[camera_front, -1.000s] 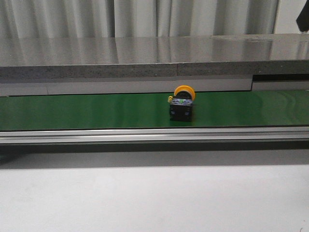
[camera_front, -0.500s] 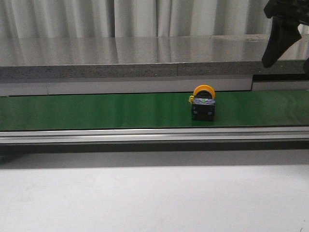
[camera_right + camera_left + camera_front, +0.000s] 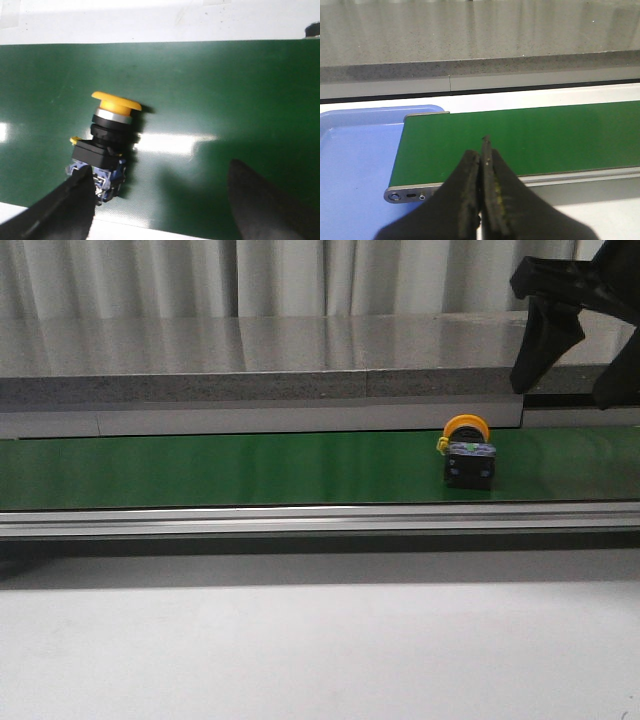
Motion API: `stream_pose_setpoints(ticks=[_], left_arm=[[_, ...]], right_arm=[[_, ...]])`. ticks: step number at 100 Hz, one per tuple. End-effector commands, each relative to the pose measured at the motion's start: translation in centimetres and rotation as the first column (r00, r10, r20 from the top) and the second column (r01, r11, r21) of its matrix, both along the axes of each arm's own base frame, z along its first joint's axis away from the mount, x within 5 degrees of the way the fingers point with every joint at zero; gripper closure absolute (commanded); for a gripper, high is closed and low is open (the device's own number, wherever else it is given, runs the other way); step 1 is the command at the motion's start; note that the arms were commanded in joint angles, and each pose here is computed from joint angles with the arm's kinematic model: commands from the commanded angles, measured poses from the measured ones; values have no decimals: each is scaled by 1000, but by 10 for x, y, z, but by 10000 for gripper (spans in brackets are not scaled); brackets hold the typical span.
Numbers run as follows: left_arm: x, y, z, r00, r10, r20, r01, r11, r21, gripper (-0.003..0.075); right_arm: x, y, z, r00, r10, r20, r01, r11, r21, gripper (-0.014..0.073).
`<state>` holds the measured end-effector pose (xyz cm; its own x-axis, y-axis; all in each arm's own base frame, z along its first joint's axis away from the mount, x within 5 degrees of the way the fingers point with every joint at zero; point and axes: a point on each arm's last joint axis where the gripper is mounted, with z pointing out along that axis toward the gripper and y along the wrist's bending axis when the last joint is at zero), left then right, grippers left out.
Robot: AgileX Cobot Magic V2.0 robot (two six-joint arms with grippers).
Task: Move button from left to right
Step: 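Lower the right gripper onto the button at the belt's end and grasp, then lift the button with the right gripper and carry it over the green bin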
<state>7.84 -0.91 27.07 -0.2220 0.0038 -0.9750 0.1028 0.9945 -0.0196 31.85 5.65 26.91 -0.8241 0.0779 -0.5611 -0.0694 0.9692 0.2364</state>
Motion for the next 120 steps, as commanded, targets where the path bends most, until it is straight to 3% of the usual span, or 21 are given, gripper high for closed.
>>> stream_pose_setpoints(ticks=[1,43,81,89,106,120], left_arm=[[2,0,16,995,7,102,-5,1000,-21,741],[2,0,16,995,7,102,-5,1000,-21,741],[2,0,16,995,7,102,-5,1000,-21,741],[2,0,16,995,7,102,-5,1000,-21,741],[2,0,16,995,7,102,-5,1000,-21,741],[2,0,16,995,7,102,-5,1000,-21,741]], right_arm=[[2,0,25,993,-12,115,10,1000,20,43],[4,0,23,993,-15,120,13,1000,20,43],[24,2,-17,1000,-16,22,16,1000,-5,48],[26,2,-21,1000,-16,10,16,1000,-8,102],[26,1,-23,1000,-17,1,17,1000,-8,326],[25,1,-23,1000,-12,-8,12,1000,-13,348]])
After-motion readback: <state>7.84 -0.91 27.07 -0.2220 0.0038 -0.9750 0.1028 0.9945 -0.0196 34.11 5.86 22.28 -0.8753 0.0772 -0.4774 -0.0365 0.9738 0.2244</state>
